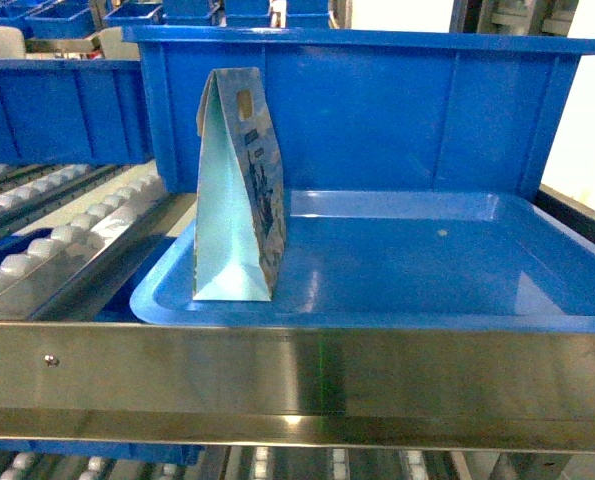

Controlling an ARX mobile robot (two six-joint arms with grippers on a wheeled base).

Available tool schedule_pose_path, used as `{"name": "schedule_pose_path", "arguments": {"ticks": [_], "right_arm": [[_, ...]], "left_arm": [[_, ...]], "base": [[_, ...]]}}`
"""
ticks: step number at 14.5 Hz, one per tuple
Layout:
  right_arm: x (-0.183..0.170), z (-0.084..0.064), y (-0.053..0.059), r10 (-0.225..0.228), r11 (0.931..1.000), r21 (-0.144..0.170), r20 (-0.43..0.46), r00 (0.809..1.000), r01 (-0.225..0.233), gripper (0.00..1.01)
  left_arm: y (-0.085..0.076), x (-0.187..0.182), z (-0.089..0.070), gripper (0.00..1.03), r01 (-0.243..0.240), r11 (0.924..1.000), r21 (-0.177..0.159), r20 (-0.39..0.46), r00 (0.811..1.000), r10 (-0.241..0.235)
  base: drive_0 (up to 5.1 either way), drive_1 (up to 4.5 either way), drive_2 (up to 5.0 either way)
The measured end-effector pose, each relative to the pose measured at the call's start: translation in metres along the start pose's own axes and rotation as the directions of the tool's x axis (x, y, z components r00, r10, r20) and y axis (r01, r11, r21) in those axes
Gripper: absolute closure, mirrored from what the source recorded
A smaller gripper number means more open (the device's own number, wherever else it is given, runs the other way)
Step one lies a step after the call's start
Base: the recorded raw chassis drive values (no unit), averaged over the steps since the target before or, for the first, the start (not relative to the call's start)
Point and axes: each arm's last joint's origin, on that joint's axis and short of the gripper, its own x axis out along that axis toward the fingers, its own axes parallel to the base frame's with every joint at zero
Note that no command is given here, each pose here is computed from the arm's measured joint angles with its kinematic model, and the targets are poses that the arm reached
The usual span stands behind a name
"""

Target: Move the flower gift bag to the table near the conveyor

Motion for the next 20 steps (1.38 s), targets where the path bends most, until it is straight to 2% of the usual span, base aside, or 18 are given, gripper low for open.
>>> {"name": "schedule_pose_path", "arguments": {"ticks": [3, 6, 8, 12, 16, 20], "right_arm": [[0.0, 0.0, 0.0, 0.0, 1.0, 0.0, 0.0, 1.0, 0.0, 0.99], [0.0, 0.0, 0.0, 0.0, 1.0, 0.0, 0.0, 1.0, 0.0, 0.99], [0.0, 0.0, 0.0, 0.0, 1.0, 0.0, 0.0, 1.0, 0.0, 0.99], [0.0, 0.0, 0.0, 0.0, 1.0, 0.0, 0.0, 1.0, 0.0, 0.99], [0.0, 0.0, 0.0, 0.0, 1.0, 0.0, 0.0, 1.0, 0.0, 0.99], [0.0, 0.0, 0.0, 0.0, 1.0, 0.0, 0.0, 1.0, 0.0, 0.99]], "left_arm": [[-0.007, 0.005, -0.01, 0.05, -0.041, 0.999, 0.016, -0.046, 0.998, 0.042], [-0.015, 0.012, -0.028, 0.05, -0.033, 0.9985, 0.045, -0.104, 0.994, 0.037], [-0.018, 0.014, -0.033, 0.05, -0.031, 0.9983, 0.049, -0.12, 0.992, 0.037], [-0.017, 0.02, -0.046, 0.05, -0.049, 0.9986, 0.021, -0.183, 0.982, 0.052], [-0.016, 0.025, -0.05, 0.05, -0.07, 0.9976, 0.002, -0.179, 0.981, 0.069], [-0.011, 0.036, -0.06, 0.05, -0.097, 0.9952, -0.011, -0.195, 0.976, 0.093]], "base": [[0.0, 0.0, 0.0], [0.0, 0.0, 0.0], [0.0, 0.0, 0.0], [0.0, 0.0, 0.0], [0.0, 0.0, 0.0], [0.0, 0.0, 0.0]]}}
